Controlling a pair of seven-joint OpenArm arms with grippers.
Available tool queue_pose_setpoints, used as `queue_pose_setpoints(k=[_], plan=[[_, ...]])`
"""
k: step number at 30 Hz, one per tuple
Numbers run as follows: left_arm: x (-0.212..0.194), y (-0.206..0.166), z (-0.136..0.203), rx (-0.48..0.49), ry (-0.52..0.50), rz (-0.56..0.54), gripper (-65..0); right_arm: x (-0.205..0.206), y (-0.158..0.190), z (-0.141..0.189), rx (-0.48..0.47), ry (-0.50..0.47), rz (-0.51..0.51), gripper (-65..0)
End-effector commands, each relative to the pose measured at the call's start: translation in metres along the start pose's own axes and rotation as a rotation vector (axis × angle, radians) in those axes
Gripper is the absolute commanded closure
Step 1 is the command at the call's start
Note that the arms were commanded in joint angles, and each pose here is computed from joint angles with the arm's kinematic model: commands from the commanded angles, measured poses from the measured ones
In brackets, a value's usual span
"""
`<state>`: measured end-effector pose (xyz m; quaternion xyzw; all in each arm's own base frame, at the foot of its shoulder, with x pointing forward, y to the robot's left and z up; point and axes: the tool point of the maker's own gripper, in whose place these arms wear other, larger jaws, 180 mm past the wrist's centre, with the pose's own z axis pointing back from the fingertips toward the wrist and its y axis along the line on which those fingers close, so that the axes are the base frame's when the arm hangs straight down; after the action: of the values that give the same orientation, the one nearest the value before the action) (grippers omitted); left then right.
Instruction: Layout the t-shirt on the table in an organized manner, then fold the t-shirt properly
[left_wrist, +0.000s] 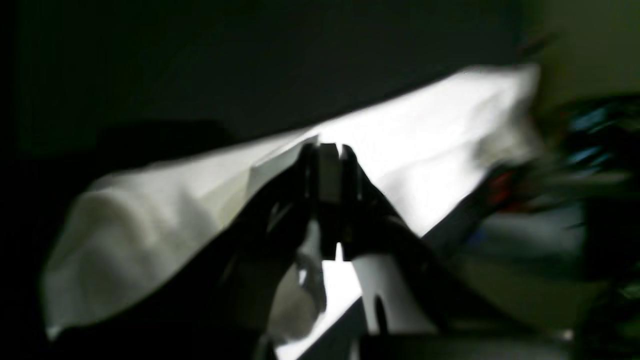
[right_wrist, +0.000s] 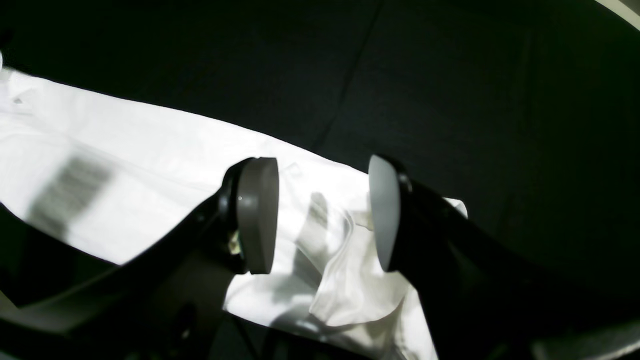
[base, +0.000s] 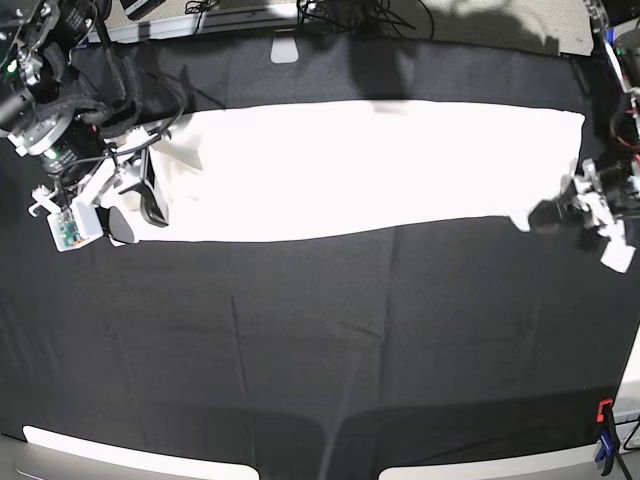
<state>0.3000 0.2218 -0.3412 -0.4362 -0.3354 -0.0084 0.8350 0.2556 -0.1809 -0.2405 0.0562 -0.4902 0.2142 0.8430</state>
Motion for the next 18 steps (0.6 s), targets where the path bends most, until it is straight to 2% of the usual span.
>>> queue_pose_setpoints(k=[1, 8, 13, 17, 18], plan=[[0.012, -0.005, 0.013, -0.012, -0.027, -0.031, 0.0, 0.011, -0.001, 0.003, 0.000, -0.037, 0.022, -28.6], [-0.043, 0.013, 0.052, 0.081, 0.100, 0.025, 0.0, 0.011, -0.001, 0.003, 0.000, -0.039, 0.022, -28.6], [-0.073, 0.018, 0.061, 0.103, 0.151, 0.078, 0.0, 0.013, -0.001, 0.003, 0.000, -0.047, 0.021, -28.6], [-0.078, 0.023, 0.063, 0.132, 0.161, 0.078, -0.1, 0.013, -0.001, 0.003, 0.000, -0.047, 0.022, -28.6], [-0.076, 0.027, 0.063, 0.154, 0.149, 0.070, -5.5, 0.012, -0.001, 0.003, 0.000, -0.047, 0.021, -28.6]])
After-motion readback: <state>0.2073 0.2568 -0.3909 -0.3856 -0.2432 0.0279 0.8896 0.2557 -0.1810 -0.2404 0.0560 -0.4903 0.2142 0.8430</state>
